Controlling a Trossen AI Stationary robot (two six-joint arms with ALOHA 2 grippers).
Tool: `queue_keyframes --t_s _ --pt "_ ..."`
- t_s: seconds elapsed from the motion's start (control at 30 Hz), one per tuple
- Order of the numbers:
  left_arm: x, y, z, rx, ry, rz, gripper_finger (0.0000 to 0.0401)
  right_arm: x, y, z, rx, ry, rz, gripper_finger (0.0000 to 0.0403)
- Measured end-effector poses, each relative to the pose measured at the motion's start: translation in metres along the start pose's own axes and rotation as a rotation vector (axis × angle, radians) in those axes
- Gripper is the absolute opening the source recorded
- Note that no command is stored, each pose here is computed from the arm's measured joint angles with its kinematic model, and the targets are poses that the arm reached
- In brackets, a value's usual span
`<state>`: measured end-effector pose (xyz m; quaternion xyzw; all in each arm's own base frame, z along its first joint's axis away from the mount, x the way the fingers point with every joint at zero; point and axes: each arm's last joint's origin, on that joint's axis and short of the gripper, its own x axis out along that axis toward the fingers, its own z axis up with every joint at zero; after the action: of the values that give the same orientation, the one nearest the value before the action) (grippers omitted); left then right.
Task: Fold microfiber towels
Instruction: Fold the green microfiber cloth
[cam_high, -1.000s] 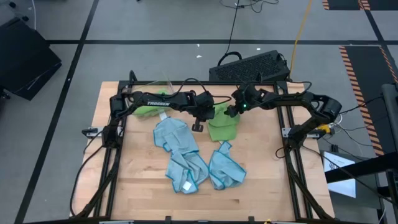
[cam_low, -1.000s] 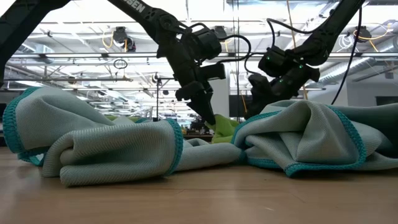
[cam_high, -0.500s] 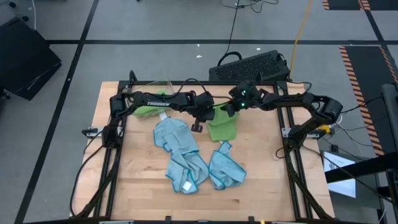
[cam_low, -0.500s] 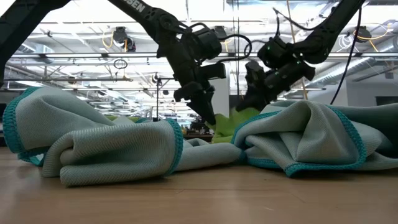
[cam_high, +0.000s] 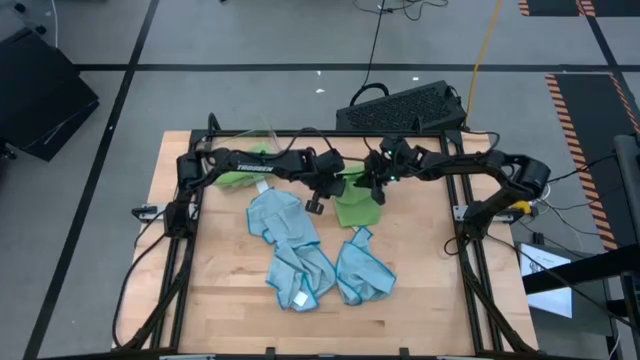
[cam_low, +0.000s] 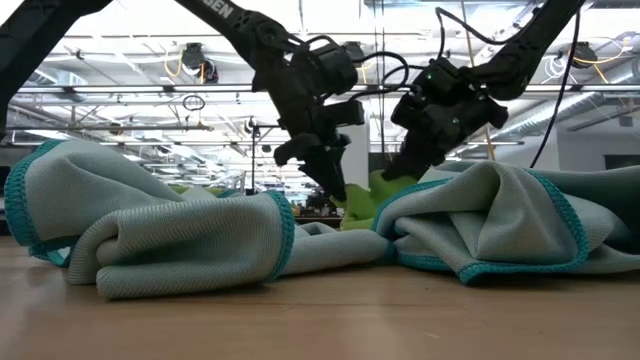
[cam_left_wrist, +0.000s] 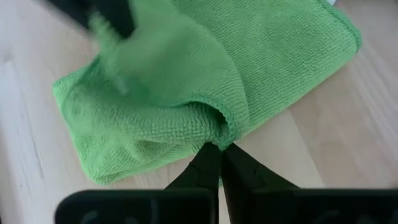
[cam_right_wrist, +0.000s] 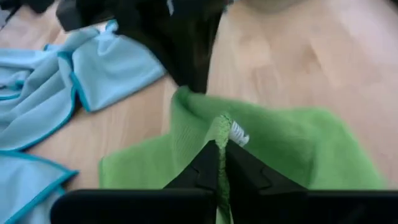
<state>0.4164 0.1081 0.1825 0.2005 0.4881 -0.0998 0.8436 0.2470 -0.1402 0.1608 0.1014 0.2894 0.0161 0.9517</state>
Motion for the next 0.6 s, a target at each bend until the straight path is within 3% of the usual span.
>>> queue_keyframes --t_s 0.23,0.6 --pt "0.0006 -0.0044 0.0036 0.038 0.012 0.015 0.0010 0.0018 -0.0036 0.0022 -0.026 -0.015 -0.099 0.0059" --pt "0.0004 -0.0021 0.0039 0.088 0.037 0.069 0.0007 0.0011 -0.0062 0.0038 -0.080 -0.020 -0.165 0.0204"
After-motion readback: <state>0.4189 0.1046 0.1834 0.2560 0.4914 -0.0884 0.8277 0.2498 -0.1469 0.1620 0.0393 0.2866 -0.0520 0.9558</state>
